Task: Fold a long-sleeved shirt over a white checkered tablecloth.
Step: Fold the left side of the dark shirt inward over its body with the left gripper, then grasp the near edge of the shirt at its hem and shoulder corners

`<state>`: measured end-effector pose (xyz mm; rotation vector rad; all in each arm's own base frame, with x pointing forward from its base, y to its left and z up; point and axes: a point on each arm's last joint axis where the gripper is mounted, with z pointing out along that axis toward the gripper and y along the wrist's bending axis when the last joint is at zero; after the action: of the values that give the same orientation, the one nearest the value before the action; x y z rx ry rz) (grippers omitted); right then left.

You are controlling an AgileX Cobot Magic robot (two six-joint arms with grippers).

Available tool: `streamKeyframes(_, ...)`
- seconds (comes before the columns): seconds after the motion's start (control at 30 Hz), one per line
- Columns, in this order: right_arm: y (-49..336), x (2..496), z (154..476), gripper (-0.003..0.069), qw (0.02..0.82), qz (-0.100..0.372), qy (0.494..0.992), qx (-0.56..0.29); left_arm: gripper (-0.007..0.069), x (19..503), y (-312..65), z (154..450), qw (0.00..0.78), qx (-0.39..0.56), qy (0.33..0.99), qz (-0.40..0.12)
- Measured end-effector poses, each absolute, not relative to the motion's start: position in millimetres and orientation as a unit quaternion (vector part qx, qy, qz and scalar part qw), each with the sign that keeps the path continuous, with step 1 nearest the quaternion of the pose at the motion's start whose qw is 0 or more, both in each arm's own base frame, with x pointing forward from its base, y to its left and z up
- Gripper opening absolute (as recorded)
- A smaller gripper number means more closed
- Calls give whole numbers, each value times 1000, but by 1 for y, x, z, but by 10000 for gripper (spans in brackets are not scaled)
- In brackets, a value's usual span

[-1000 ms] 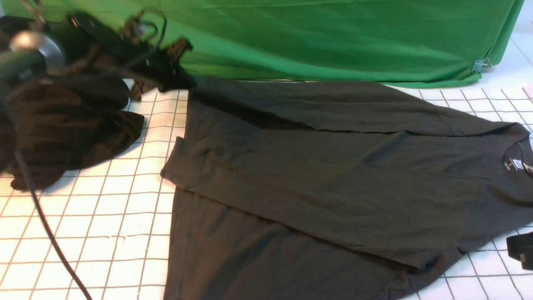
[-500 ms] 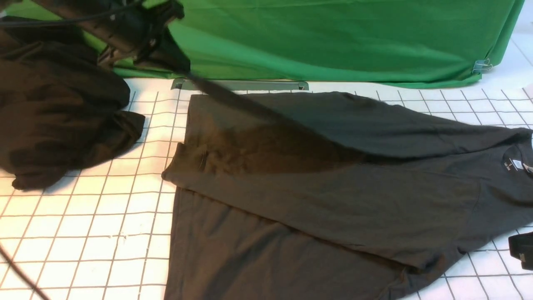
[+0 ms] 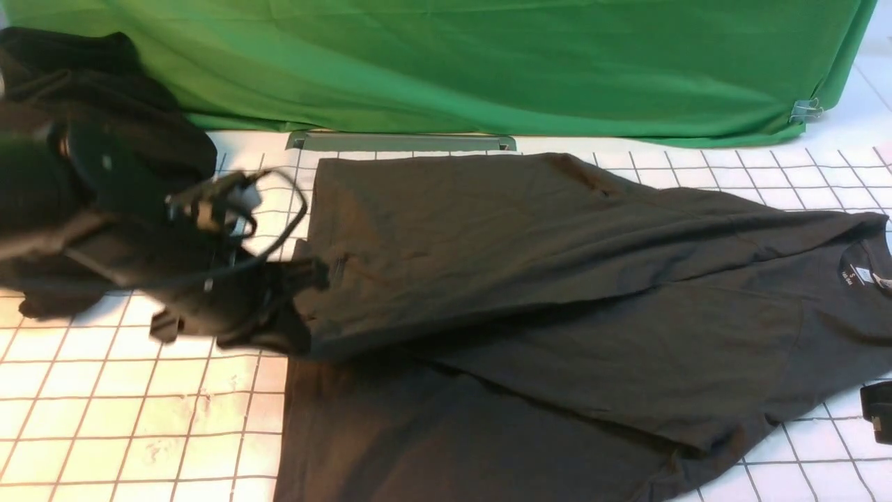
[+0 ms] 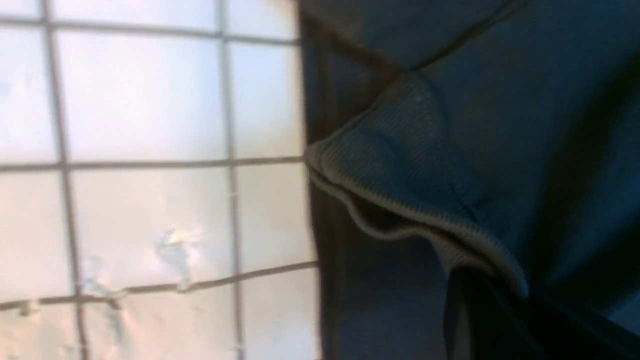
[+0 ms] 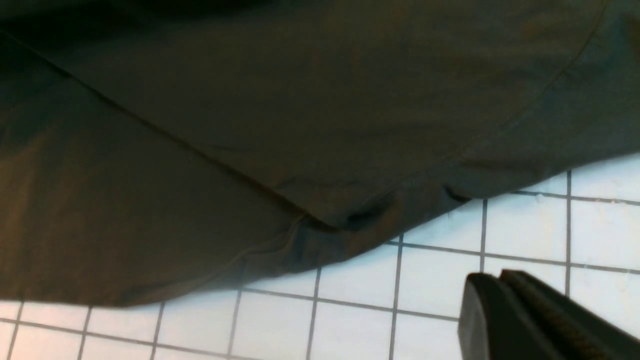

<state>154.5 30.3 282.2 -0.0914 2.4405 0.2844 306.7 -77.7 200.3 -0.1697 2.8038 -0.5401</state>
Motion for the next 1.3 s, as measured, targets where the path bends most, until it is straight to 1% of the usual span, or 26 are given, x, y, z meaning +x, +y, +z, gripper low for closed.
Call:
streamKeyframes(0.07, 30, 154, 282, 11, 335, 109, 935, -35, 29, 305, -77, 197, 138, -58, 972, -182)
streamKeyframes(0.17, 30, 154, 282, 11, 335, 109, 935, -35, 76, 304, -76, 190, 131, -57, 974, -175)
streamKeyframes(0.2, 30, 154, 282, 11, 335, 109, 935, -35, 107, 304, -76, 190, 131, -57, 974, -175)
streamKeyframes(0.23, 30, 154, 282, 11, 335, 109, 935, -35, 113, 304, -76, 190, 130, -57, 974, -175)
streamKeyframes(0.27, 30, 154, 282, 11, 334, 109, 935, -35, 166, 303, -76, 190, 125, -55, 975, -174)
streamKeyframes(0.37, 30, 154, 281, 11, 329, 109, 937, -36, 265, 299, -75, 193, 105, -40, 979, -168)
streamKeyframes(0.4, 31, 153, 281, 13, 326, 110, 938, -36, 309, 299, -75, 197, 99, -28, 982, -162)
streamKeyframes(0.5, 31, 153, 281, 16, 324, 110, 939, -37, 402, 296, -74, 212, 81, -7, 985, -153)
streamKeyframes(0.53, 31, 153, 281, 17, 324, 110, 939, -37, 412, 295, -74, 214, 77, -5, 985, -153)
streamKeyframes(0.57, 31, 153, 281, 19, 324, 110, 939, -37, 450, 286, -74, 223, 44, 5, 986, -158)
streamKeyframes(0.7, 31, 153, 281, 24, 324, 110, 939, -37, 468, 265, -78, 225, -31, 23, 986, -163)
streamKeyframes(0.77, 31, 153, 281, 29, 323, 110, 939, -37, 466, 243, -86, 213, -76, 40, 984, -157)
streamKeyframes(0.83, 31, 153, 281, 33, 323, 110, 939, -37, 453, 225, -95, 196, -94, 47, 983, -148)
streamKeyframes(0.9, 31, 153, 281, 35, 324, 110, 939, -37, 439, 212, -101, 182, -101, 50, 983, -144)
streamKeyframes(0.93, 31, 153, 281, 36, 324, 110, 939, -37, 437, 211, -102, 181, -98, 49, 983, -145)
streamKeyframes(1.03, 30, 153, 281, 39, 327, 109, 938, -37, 412, 199, -110, 165, -92, 36, 983, -157)
streamKeyframes(1.13, 30, 153, 281, 43, 328, 109, 938, -37, 400, 198, -110, 158, -82, 20, 984, -156)
streamKeyframes(1.3, 30, 153, 281, 50, 327, 109, 938, -37, 399, 203, -110, 156, -56, 3, 987, -152)
